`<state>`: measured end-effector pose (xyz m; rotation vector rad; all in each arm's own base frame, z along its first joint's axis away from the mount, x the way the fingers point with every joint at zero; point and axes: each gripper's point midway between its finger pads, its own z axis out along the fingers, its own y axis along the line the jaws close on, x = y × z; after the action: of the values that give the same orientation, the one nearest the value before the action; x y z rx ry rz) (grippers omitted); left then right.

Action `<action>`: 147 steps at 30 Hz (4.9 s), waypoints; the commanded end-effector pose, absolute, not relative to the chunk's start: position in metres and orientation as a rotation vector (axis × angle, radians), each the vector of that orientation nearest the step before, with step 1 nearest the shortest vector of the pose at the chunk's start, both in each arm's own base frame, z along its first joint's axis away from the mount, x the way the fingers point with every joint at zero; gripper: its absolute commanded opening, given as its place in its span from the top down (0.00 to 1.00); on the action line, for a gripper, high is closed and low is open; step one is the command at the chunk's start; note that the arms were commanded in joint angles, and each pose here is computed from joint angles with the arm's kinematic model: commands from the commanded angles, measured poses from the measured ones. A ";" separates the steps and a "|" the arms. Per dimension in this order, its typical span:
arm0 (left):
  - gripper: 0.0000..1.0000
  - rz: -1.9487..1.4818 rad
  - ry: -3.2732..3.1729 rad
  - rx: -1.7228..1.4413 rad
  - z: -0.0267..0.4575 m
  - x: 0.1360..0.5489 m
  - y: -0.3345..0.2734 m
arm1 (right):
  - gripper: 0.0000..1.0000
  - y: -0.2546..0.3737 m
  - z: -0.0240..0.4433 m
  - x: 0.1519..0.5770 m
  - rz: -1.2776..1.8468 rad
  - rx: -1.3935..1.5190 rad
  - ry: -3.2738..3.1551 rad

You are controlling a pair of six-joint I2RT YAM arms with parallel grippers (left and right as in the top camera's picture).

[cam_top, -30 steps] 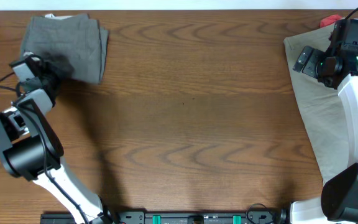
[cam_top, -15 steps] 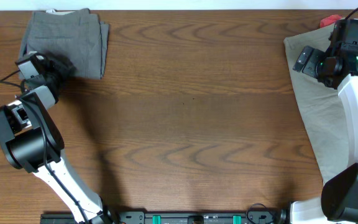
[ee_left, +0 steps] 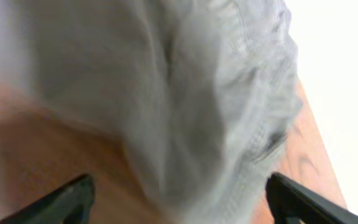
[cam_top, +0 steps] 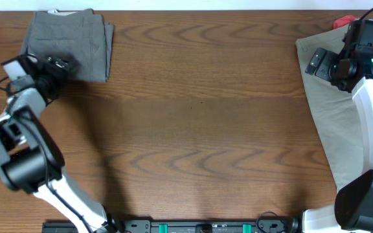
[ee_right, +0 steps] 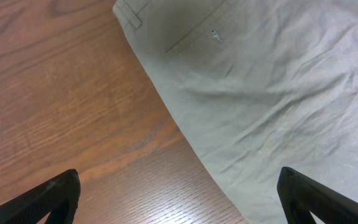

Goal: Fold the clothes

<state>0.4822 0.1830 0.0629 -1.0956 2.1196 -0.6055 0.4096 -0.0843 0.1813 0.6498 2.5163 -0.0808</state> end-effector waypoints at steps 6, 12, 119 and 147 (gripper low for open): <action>0.02 -0.646 2.239 -1.211 0.142 0.405 0.145 | 0.01 -0.085 0.182 0.411 -0.095 0.630 2.521; 0.02 -0.633 2.444 -1.136 0.159 0.336 0.105 | 0.01 -0.085 0.182 0.411 -0.095 0.630 2.521; 0.02 -0.201 1.704 -0.285 0.137 0.244 0.008 | 0.01 -0.084 0.182 0.411 -0.094 0.628 2.521; 0.02 -0.201 1.704 -0.285 0.137 0.244 0.008 | 0.01 -0.059 0.304 0.373 -0.026 0.517 2.220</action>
<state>0.2453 0.0087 0.1518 -0.2800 1.6541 -0.2047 0.3901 -0.0729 0.2585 0.5901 2.3275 -0.0447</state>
